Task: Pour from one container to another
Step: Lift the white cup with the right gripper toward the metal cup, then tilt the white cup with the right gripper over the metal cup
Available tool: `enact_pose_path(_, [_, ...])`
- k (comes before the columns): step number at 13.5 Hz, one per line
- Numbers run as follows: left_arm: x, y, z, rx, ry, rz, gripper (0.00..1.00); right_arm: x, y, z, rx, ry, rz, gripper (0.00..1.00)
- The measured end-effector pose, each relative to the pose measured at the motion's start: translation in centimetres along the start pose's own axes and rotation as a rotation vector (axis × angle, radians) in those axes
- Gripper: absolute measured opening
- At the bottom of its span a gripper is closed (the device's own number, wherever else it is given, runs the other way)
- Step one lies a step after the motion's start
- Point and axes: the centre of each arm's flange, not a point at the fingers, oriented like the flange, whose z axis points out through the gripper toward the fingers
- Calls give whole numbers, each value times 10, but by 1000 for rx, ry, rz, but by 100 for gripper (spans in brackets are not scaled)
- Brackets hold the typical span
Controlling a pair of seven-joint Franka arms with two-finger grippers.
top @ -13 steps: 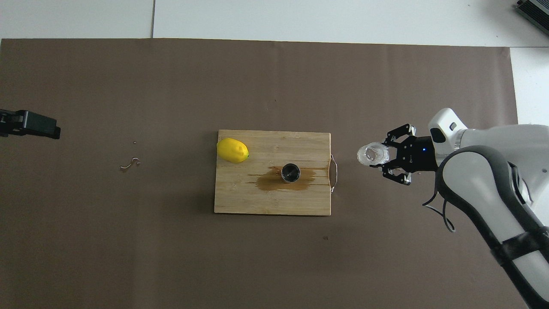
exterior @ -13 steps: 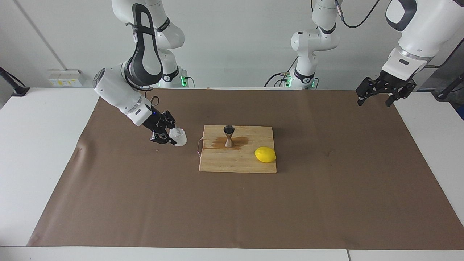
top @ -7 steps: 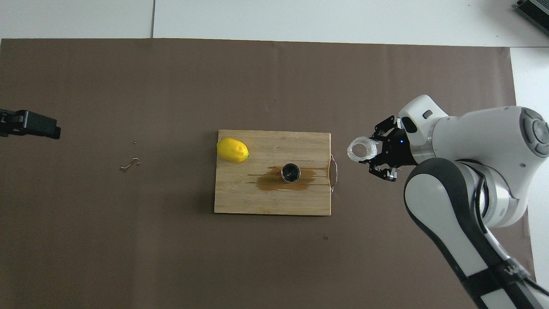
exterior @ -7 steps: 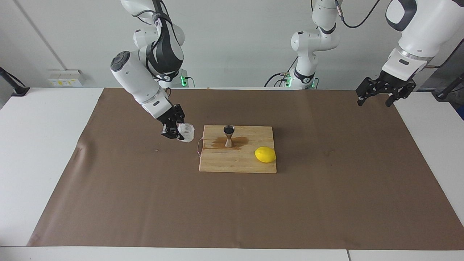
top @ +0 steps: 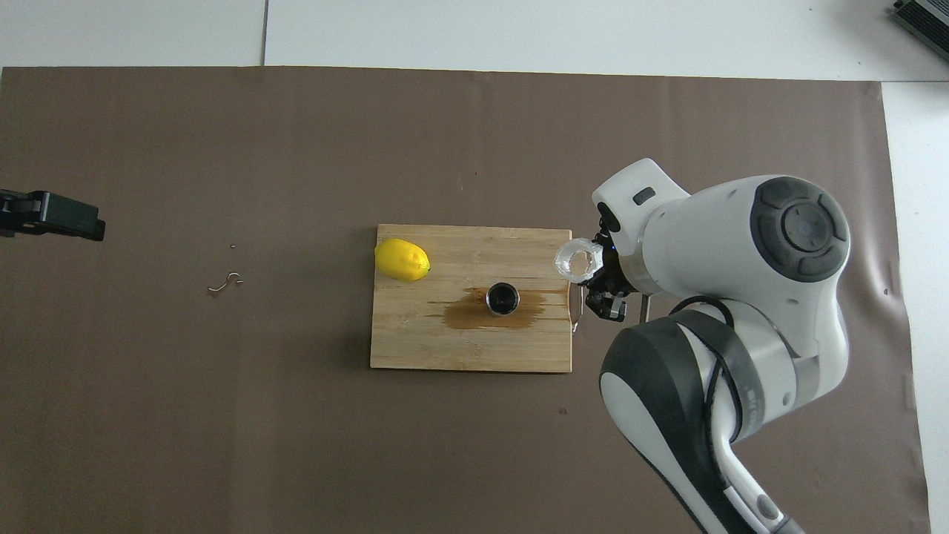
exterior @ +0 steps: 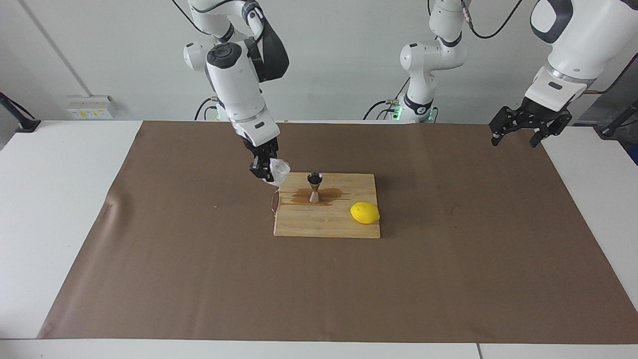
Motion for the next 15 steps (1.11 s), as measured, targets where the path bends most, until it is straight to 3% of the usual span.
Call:
enact_pose_path(8, [0, 0, 0, 0, -1, 0, 100, 44, -22, 38, -45, -154, -87, 48])
enact_pose_path(15, [0, 0, 2, 0, -5, 0, 100, 65, -38, 50, -104, -247, -150, 48])
